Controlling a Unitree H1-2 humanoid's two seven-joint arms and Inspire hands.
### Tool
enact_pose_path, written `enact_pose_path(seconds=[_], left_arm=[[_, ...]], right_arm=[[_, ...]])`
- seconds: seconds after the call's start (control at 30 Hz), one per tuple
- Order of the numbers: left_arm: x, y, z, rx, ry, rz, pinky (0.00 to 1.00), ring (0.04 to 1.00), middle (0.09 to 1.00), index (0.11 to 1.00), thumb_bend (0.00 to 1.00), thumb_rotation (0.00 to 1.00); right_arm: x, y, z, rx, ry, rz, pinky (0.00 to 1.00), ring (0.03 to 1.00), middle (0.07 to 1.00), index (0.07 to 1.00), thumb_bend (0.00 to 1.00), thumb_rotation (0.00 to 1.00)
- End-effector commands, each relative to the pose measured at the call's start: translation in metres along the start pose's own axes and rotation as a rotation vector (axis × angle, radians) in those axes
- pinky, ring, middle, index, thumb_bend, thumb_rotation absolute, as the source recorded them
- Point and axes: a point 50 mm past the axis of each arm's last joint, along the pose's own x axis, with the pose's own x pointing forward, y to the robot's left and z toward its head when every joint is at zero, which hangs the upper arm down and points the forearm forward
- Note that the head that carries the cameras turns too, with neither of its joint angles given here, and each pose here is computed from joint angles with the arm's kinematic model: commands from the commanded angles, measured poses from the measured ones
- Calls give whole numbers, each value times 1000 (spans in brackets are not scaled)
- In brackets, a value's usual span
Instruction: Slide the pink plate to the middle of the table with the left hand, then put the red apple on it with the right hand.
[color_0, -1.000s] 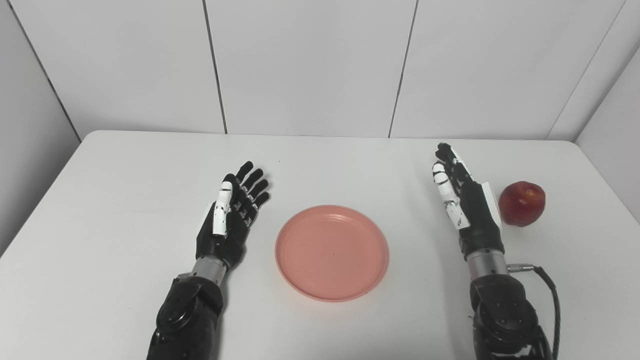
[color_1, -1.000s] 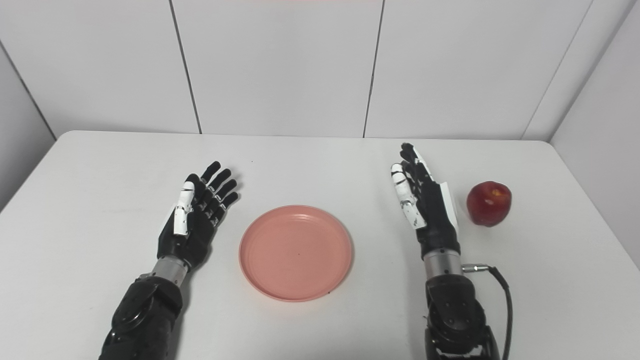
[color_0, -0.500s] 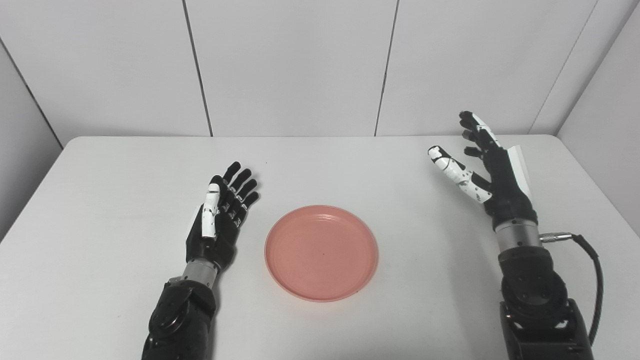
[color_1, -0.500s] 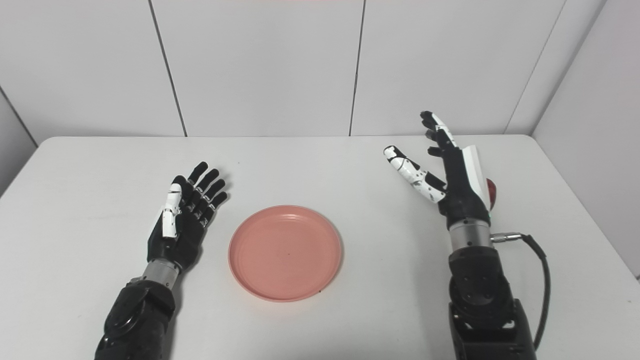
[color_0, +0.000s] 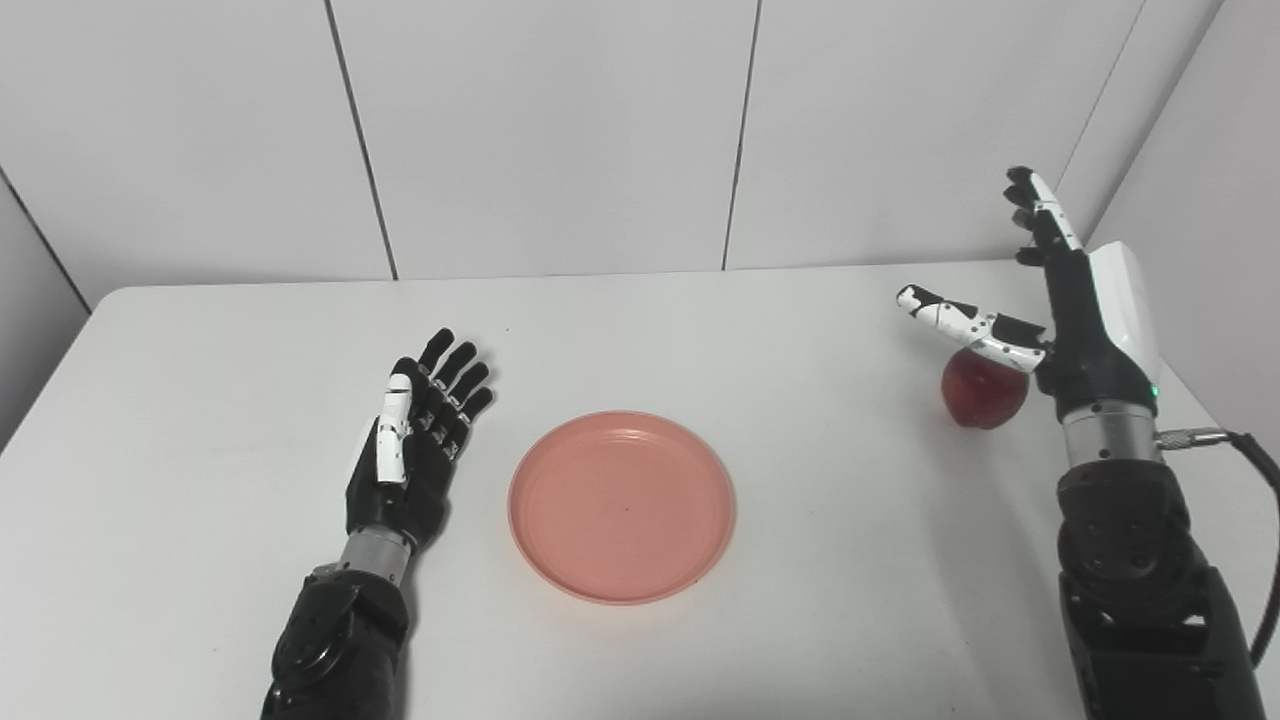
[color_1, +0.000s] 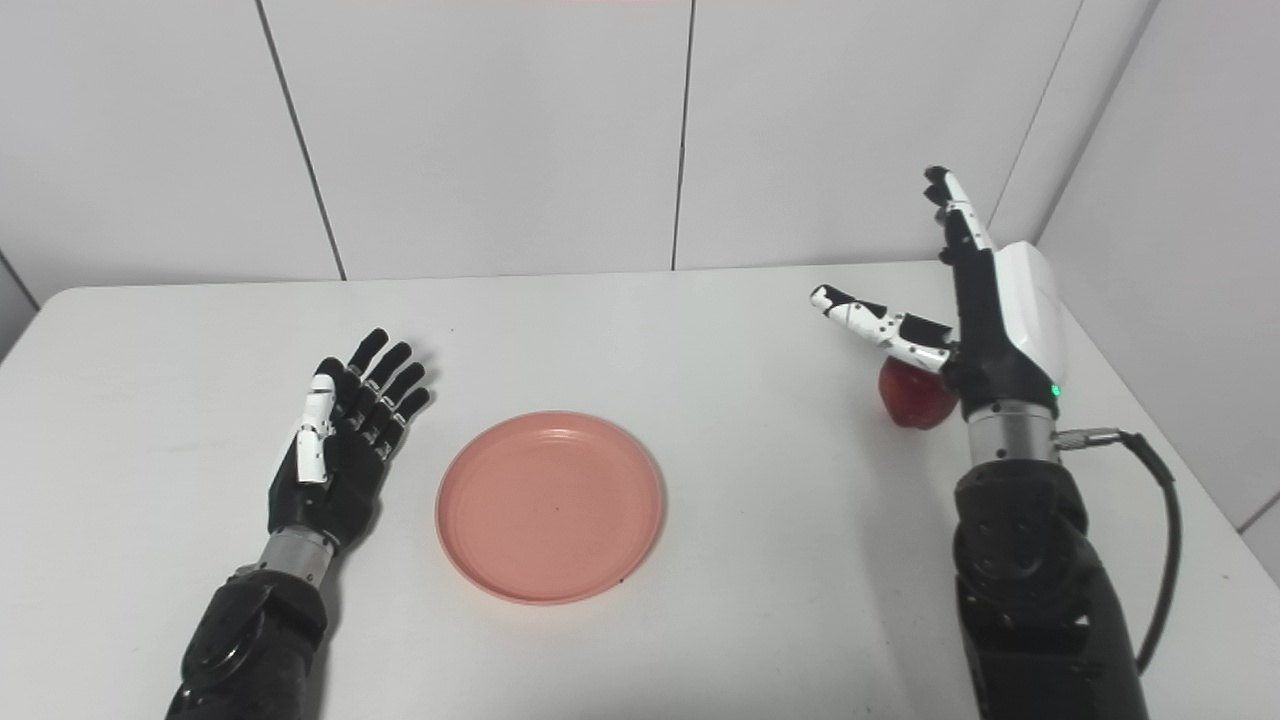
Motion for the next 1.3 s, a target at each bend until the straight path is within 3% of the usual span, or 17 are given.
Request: enact_pose_path(seconds=[0.0, 0.2, 0.33, 0.6, 0.93, 1.27], left_arm=[[-5, 11, -9, -6, 40, 22, 928, 921, 929, 913, 376, 1000], [-6, 16, -8, -8, 36, 26, 920, 919, 926, 911, 378, 1000], [-6, 19, -8, -3, 35, 5, 936, 934, 937, 925, 385, 1000], [-6, 19, -8, -4, 33, 14, 928, 930, 933, 920, 391, 1000], [-6, 18, -7, -10, 29, 21, 927, 928, 930, 916, 390, 1000], [-7, 18, -6, -7, 32, 14, 932, 932, 934, 921, 390, 1000]], right_arm=[[5, -13, 3, -26, -25, -51, 764, 884, 922, 944, 913, 488], [5, -19, -6, -57, -6, -72, 798, 902, 934, 950, 962, 444], [6, -25, -27, -140, 30, -67, 781, 882, 920, 948, 985, 462], [9, -20, -60, -168, 105, -31, 815, 906, 945, 966, 1000, 480], [15, -11, -79, -181, 152, 3, 806, 902, 940, 968, 1000, 482], [21, 1, -85, -184, 187, 55, 778, 886, 939, 956, 1000, 490]])
